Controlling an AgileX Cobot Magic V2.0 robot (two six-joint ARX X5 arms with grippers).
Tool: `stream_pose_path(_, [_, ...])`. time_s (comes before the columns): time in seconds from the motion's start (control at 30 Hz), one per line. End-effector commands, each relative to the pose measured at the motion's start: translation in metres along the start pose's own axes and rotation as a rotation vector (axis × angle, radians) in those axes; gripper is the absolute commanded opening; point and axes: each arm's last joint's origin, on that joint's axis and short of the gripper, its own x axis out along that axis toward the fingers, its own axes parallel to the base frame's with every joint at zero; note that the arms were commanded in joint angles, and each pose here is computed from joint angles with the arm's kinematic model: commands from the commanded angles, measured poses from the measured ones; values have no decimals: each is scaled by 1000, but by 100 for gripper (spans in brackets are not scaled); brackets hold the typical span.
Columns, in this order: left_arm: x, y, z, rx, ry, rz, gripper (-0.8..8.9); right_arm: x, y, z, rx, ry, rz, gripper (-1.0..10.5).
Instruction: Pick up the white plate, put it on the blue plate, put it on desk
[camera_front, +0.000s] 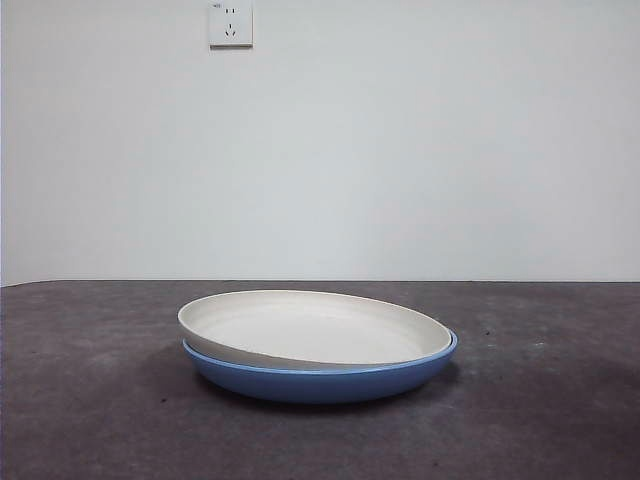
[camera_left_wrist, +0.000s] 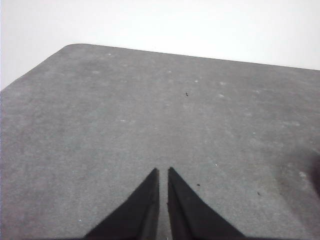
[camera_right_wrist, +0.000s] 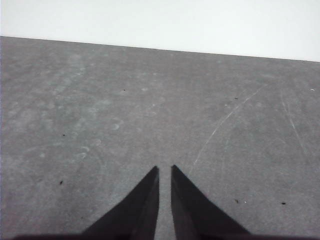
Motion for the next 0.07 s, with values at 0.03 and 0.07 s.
stream_pose_path(0.03, [2, 1, -7, -3, 25, 5, 28, 0, 0, -1, 16, -6, -2, 37])
stream_pose_path(0.07, [2, 1, -7, -3, 25, 6, 28, 0, 0, -1, 16, -6, -2, 37])
